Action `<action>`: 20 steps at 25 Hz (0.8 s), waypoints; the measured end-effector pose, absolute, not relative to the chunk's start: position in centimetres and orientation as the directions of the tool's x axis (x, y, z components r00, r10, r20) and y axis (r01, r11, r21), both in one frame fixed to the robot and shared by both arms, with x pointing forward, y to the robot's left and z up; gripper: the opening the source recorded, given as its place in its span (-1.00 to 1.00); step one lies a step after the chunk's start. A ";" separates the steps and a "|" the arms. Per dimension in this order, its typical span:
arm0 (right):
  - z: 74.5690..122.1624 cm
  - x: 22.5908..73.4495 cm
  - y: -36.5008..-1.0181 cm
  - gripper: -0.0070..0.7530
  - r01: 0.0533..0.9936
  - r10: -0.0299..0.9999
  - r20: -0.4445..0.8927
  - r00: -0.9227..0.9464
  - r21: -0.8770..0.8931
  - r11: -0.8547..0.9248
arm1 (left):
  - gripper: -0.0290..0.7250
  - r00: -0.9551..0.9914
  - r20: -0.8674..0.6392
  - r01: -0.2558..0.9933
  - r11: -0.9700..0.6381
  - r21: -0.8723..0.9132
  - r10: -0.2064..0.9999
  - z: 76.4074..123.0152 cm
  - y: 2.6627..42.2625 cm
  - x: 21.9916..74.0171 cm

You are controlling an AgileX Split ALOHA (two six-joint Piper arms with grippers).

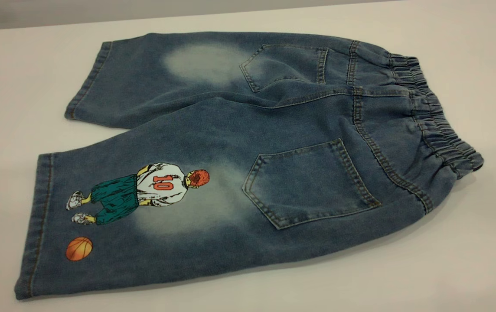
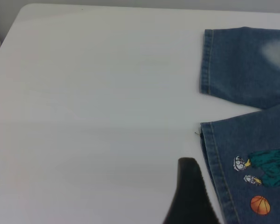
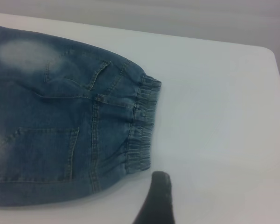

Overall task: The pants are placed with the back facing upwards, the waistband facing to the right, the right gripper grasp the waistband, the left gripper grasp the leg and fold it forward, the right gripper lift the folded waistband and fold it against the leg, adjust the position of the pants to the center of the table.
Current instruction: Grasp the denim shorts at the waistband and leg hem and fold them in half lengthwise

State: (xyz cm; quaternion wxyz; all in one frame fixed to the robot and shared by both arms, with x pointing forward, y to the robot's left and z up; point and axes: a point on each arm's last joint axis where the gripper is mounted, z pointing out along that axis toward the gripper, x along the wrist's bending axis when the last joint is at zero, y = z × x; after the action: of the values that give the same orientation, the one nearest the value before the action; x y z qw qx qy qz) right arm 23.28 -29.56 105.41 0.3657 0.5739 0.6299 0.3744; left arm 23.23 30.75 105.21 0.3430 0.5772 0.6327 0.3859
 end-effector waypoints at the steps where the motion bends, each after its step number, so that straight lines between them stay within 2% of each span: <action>1: 105.4 23.3 -29.6 0.56 0.449 0.997 -0.031 -0.074 0.891 0.061 | 0.30 -0.098 0.011 0.466 0.036 0.884 0.995 105.2 30.8 23.2; 20: 105.4 23.3 -29.6 0.56 0.449 0.997 -0.032 -0.074 0.891 0.062 | 0.30 -0.098 0.012 0.466 0.035 0.884 0.995 105.2 30.8 23.2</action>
State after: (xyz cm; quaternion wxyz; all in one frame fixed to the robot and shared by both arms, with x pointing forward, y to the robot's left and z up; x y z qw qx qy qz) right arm 23.28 -29.56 105.41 0.3659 0.5736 0.6301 0.3742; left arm 23.23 30.75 105.21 0.3428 0.5775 0.6324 0.3860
